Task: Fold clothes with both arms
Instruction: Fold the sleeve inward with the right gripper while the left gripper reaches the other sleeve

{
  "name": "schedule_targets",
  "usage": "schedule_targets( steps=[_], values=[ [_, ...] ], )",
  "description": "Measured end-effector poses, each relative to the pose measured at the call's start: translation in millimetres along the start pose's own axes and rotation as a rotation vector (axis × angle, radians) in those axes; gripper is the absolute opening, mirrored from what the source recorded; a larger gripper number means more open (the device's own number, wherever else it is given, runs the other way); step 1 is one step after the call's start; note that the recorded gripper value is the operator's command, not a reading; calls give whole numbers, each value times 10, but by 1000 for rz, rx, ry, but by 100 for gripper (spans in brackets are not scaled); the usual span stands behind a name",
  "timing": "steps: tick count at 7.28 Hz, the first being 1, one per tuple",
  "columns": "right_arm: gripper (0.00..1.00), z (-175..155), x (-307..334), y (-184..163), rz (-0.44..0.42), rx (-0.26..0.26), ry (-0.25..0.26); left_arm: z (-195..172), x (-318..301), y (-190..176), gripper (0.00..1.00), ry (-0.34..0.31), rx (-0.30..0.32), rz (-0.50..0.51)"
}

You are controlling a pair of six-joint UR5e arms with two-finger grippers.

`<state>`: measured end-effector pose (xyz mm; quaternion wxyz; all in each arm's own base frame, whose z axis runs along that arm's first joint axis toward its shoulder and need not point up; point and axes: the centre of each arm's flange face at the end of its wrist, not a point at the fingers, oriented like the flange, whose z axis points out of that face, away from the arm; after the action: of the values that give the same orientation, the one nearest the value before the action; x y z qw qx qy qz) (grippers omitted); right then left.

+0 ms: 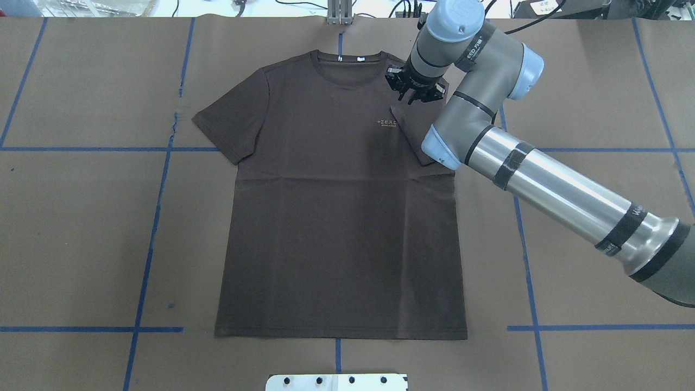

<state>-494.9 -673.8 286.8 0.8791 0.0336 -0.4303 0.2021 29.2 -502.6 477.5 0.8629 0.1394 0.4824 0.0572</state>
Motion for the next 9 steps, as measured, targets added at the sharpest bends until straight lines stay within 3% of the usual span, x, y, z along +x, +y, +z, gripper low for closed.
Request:
schedule_targets(
  steps=[1,2,5,7,9],
  values=[
    [100,-134,-41,46,-8,-1,-30,262,474,-233,100,26,-11,-49],
    [100,-315,87,117,-17,-19,-69,685,959,-498,100,9,-25,-104],
    [100,-868,959,328,-27,-59,-146,2214,1925,-1212,94,-158,14,-249],
    [100,-1008,1315,440,-26,-57,-152,2789,1999,-1530,84,-201,53,-262],
    [100,-1036,1413,465,-24,-54,-151,3086,2150,-1618,78,-235,75,-247]
  ],
)
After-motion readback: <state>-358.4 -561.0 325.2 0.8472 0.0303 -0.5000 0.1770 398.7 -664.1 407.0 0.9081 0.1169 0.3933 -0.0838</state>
